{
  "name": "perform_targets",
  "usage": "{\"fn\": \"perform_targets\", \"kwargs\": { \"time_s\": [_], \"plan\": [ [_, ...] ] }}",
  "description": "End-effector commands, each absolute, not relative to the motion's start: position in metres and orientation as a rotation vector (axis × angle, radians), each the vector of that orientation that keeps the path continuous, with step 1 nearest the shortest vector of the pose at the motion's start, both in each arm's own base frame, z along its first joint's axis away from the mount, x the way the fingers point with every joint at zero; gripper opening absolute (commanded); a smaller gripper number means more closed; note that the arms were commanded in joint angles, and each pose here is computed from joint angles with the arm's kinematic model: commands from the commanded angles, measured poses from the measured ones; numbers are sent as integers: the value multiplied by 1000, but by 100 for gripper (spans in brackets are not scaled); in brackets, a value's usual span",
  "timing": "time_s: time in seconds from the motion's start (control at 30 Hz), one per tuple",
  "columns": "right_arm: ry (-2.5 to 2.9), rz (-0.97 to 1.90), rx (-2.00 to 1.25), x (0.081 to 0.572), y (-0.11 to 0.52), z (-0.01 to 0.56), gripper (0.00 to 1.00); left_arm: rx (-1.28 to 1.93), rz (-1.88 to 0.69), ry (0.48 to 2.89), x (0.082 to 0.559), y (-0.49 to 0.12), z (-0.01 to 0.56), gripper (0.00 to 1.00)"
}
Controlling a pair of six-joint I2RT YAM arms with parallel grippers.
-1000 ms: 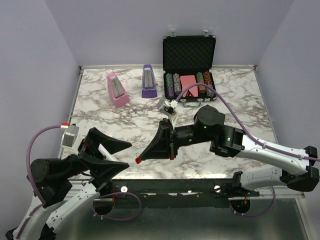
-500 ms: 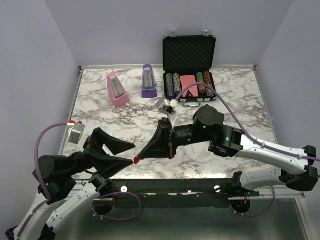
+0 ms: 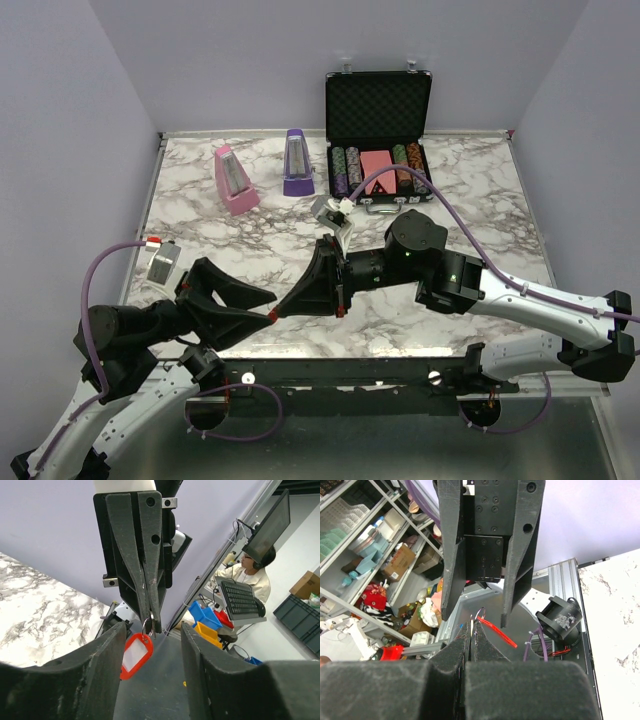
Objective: Remove the keys from the keyring
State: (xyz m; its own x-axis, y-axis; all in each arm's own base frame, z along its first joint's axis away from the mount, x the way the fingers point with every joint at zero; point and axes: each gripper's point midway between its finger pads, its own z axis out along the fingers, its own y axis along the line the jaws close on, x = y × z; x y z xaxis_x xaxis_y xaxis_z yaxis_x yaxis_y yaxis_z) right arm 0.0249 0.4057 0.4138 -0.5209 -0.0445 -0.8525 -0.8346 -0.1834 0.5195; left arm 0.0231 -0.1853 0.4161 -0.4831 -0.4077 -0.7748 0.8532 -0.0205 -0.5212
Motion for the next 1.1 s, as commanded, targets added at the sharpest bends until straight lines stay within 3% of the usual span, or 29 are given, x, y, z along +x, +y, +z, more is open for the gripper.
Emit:
{"fn": "perform_targets", "kwargs": {
  "time_s": [0.0, 0.47, 0.67, 0.8, 1.07],
  "plan": [
    [1447, 1760, -1000, 27, 406, 431, 1, 563, -1702, 1284, 17, -187, 415, 51],
    [1448, 1748, -980, 30, 405, 432, 1, 574, -1714, 1286, 14, -187, 415, 36],
    [1458, 1749, -983, 30, 406, 428, 1, 578, -1707, 1284, 14, -187, 416, 10],
    [1461, 1750, -983, 29, 406, 427, 1, 555, -1690, 1300, 18, -186, 414, 1],
    [1478, 1754, -984, 28, 405, 420, 1, 551, -1660, 1336, 20, -185, 411, 0]
  ]
}}
